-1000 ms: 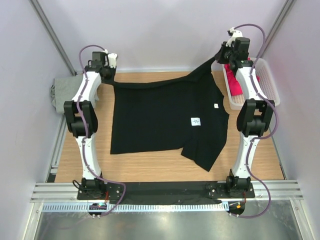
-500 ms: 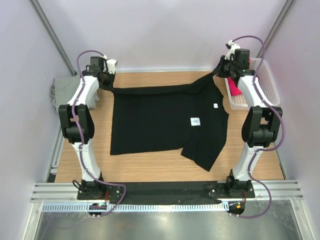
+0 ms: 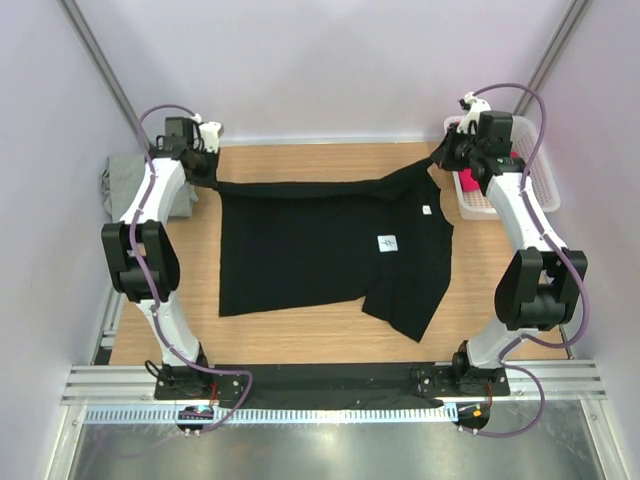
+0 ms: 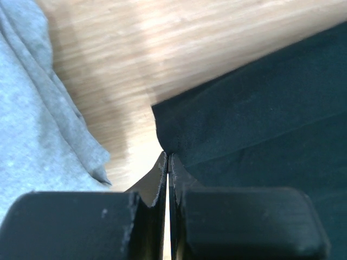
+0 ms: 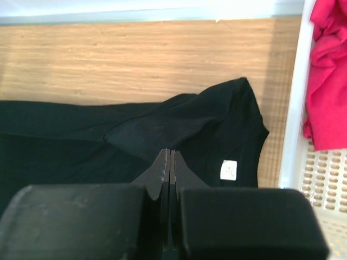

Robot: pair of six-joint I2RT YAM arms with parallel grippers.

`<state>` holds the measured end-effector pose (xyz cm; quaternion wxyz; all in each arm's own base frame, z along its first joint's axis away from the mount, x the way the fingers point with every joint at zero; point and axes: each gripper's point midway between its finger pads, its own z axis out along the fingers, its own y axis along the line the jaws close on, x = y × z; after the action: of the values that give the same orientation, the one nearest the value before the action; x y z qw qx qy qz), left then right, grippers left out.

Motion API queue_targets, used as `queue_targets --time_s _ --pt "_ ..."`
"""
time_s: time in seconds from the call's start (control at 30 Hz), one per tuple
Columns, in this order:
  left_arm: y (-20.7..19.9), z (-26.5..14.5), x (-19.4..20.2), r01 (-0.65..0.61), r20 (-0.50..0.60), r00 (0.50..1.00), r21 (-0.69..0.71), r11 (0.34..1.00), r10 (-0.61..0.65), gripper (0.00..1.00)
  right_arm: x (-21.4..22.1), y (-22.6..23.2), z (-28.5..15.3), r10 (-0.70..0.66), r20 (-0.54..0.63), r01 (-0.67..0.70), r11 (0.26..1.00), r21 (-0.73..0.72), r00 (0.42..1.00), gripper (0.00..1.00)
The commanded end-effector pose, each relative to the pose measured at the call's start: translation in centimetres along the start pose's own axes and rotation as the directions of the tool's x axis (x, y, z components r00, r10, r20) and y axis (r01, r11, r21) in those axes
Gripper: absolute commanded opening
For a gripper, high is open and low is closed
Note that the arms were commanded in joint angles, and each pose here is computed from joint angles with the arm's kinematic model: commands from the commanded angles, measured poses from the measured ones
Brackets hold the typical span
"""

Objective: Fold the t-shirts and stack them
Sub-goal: Fold the tshirt

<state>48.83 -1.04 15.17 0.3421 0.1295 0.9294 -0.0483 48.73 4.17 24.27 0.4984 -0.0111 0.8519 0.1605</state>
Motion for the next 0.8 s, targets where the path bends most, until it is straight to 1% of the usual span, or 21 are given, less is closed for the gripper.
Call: queue_targets --time_s 0.0,0.13,0.27,0.43,0.63,0.67,0.7,0.73,0.77 --pt "-0.8 -1.9 0.3 -0.015 -0.001 1.000 0.028 0.999 0.015 0.00 -0.5 0.8 -1.7 -0.012 0.033 0.013 1.000 -0.017 0.999 0.01" --pt "-1.4 -2.0 2.1 -0.004 -0.043 0.999 0.045 0.999 0.006 0.00 1.3 0.9 -2.4 -0.008 -0.008 0.007 1.000 -0.021 1.000 0.01" --pt "-2.4 -1.4 5.0 0.030 -0.116 0.993 0.081 0.996 -0.021 0.00 3.5 0.7 -2.5 -0.006 -0.049 0.005 1.000 -0.022 0.999 0.01" --pt "-3.2 -0.5 7.8 0.091 -0.210 0.975 0.107 0.990 -0.067 0.00 6.3 -0.3 -1.5 -0.004 -0.104 0.003 1.000 -0.008 0.995 0.01" --pt "-3.2 0.6 9.3 0.106 -0.272 0.959 0.105 0.989 -0.074 0.00 8.4 -1.2 0.0 -0.003 -0.160 0.002 1.000 -0.002 0.987 0.01" --pt "-3.3 1.0 9.9 0.114 -0.293 0.953 0.107 0.988 -0.078 0.00 8.5 -1.5 0.1 -0.015 -0.164 0.016 1.000 0.005 0.986 0.03" --pt "-3.4 1.1 10.4 0.123 -0.315 0.946 0.109 0.986 -0.083 0.00 8.6 -1.7 0.1 -0.020 -0.171 0.023 1.000 0.017 0.985 0.09" --pt "-3.4 1.3 10.7 0.134 -0.328 0.940 0.109 0.985 -0.092 0.00 8.5 -1.9 0.2 -0.028 -0.171 0.033 0.999 0.026 0.985 0.17" --pt "-3.5 1.8 11.2 0.147 -0.350 0.931 0.113 0.983 -0.099 0.00 7.7 -2.5 0.1 -0.042 -0.156 0.052 0.997 0.061 0.987 0.32"
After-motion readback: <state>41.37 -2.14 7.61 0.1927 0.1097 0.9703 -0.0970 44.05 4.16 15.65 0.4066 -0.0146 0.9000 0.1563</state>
